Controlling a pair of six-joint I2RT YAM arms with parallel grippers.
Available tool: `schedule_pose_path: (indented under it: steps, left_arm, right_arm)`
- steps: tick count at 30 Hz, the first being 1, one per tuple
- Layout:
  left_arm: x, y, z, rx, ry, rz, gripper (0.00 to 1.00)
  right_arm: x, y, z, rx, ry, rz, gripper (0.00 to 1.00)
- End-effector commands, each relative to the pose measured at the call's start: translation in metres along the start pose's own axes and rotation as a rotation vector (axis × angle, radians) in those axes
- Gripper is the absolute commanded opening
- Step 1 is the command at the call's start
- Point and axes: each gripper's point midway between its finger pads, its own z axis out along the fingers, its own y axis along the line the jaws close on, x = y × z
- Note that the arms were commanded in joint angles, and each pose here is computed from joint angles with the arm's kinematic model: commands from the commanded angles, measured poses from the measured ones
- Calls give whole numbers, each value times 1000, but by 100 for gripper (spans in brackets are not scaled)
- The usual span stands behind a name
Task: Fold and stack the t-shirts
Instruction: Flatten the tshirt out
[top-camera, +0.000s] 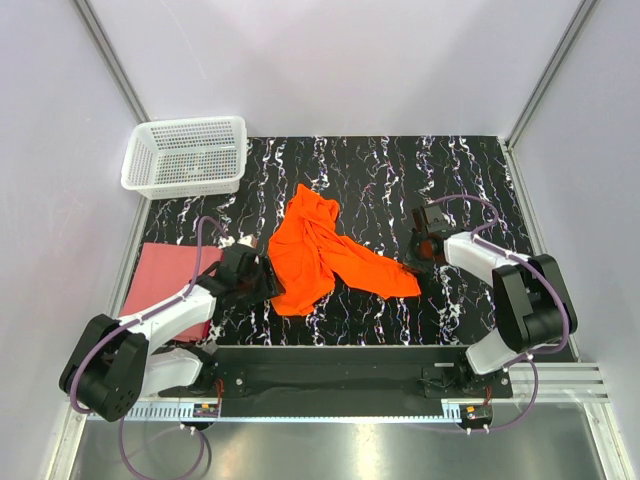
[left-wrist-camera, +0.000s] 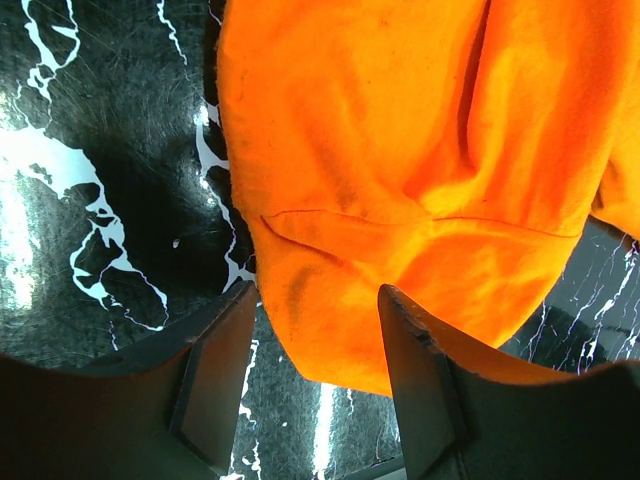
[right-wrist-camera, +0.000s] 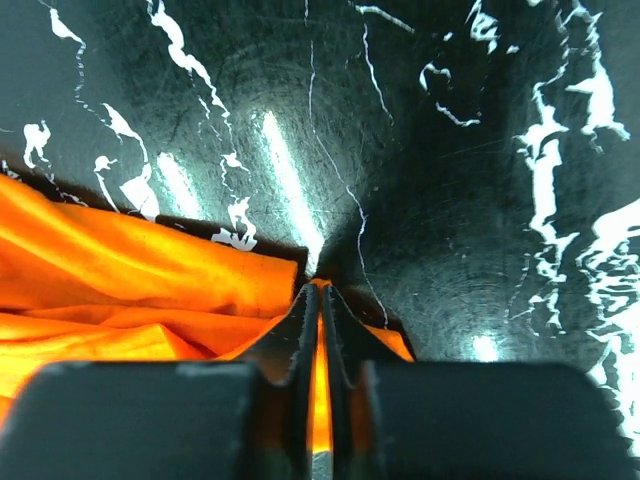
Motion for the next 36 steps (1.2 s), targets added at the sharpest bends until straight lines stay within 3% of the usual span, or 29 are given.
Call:
schedule_pose_path:
  steps: [1, 8, 13, 18, 25, 27, 32, 36]
  left_arm:
    - [-6, -8, -1, 38, -21, 7, 57]
    - [-7, -8, -2, 37, -24, 9, 57]
    - [-10, -10, -4, 37, -32, 15, 57]
    - [-20, -17, -9, 42, -50, 30, 57]
    - [-45, -33, -32, 72, -117, 54, 58]
    - [-54, -39, -41, 83, -149, 64, 60]
    - [-77, -65, -55, 158, -201, 111, 78]
    - [-83, -94, -39, 228, -134, 165, 81]
  right_arm:
    - [-23, 3, -16, -6, -99, -3, 3]
    - [-52, 2, -64, 17, -212, -40, 0]
    - [-53, 10, -107, -65, -258, -49, 0]
    - [-23, 28, -143, -258, -205, -46, 0]
    - [46, 17, -184, -392, -74, 6, 0]
    - [60, 21, -194, -460, -41, 34, 0]
    - [66, 12, -212, -461, -80, 58, 0]
    - [63, 7, -222, -441, -106, 48, 0]
